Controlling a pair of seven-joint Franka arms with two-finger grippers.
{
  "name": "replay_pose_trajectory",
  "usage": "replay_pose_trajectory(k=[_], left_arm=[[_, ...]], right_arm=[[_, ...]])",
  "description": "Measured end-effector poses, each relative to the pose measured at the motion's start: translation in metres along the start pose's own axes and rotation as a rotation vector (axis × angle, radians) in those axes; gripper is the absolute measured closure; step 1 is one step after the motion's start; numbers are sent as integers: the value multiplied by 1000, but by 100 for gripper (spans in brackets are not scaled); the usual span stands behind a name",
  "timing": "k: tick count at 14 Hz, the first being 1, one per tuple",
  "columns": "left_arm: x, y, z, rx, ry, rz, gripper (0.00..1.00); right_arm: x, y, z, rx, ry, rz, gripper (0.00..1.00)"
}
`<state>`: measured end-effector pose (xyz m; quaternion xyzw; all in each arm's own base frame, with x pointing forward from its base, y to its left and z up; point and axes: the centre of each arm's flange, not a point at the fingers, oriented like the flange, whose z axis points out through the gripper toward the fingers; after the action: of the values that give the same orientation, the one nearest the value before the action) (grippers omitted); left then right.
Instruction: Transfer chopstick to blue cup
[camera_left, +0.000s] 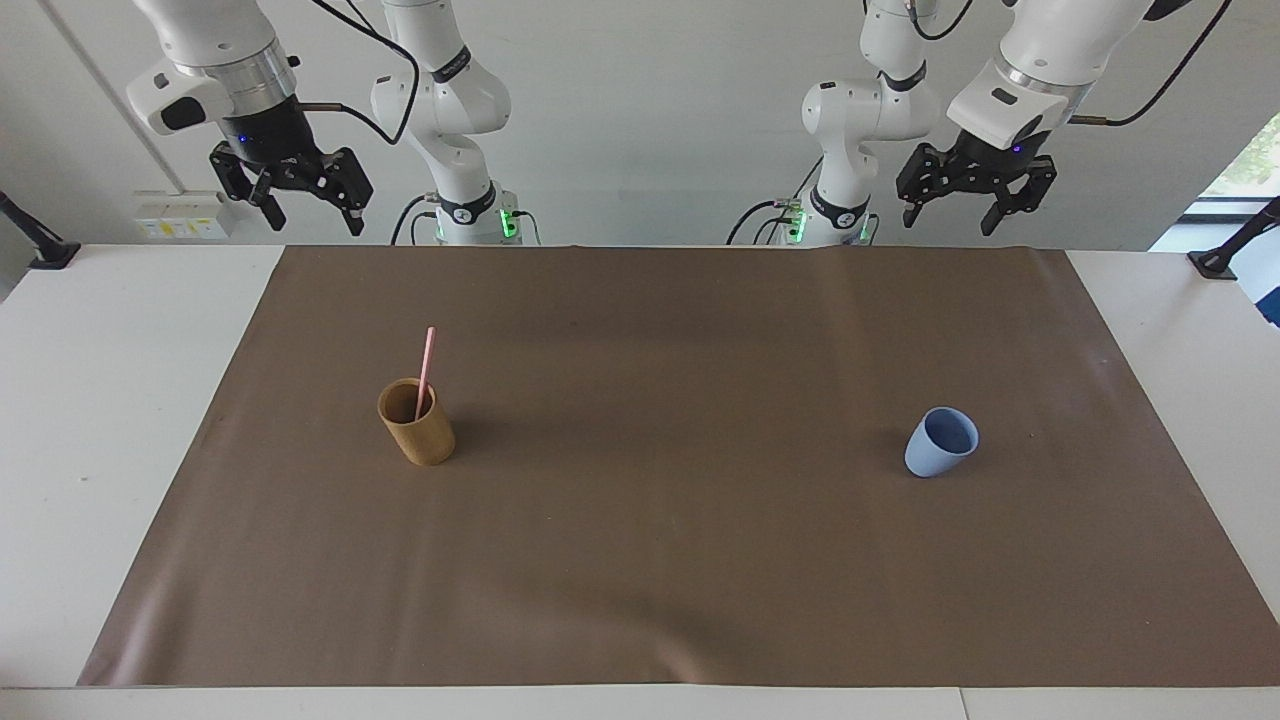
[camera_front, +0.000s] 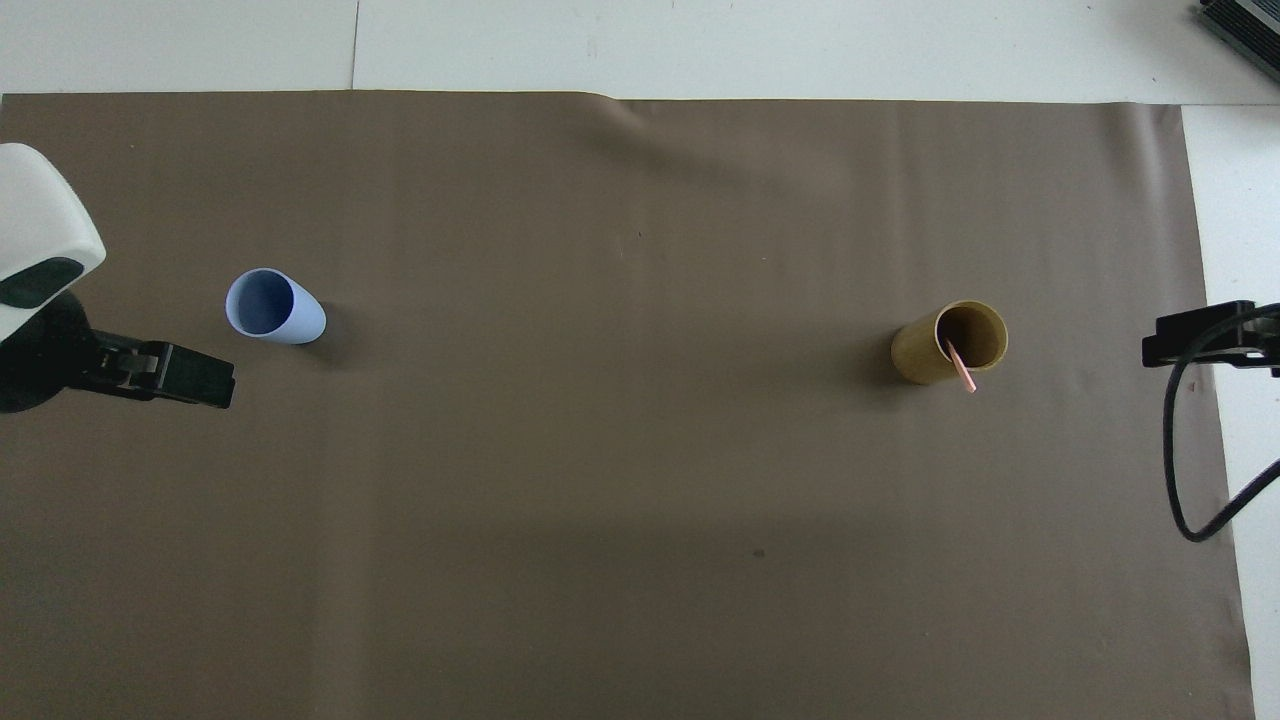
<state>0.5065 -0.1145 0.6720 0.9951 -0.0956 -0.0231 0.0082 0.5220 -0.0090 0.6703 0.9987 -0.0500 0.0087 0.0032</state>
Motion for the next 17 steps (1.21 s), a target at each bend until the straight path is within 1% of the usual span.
replay_pose_trajectory(k=[12, 17], left_arm=[[0, -2, 0, 0, 0, -3, 0], [0, -13, 0, -1, 0, -26, 0]], right_arm=[[0, 0, 0, 0, 0, 0, 0], [0, 0, 0, 0, -1, 0, 0]])
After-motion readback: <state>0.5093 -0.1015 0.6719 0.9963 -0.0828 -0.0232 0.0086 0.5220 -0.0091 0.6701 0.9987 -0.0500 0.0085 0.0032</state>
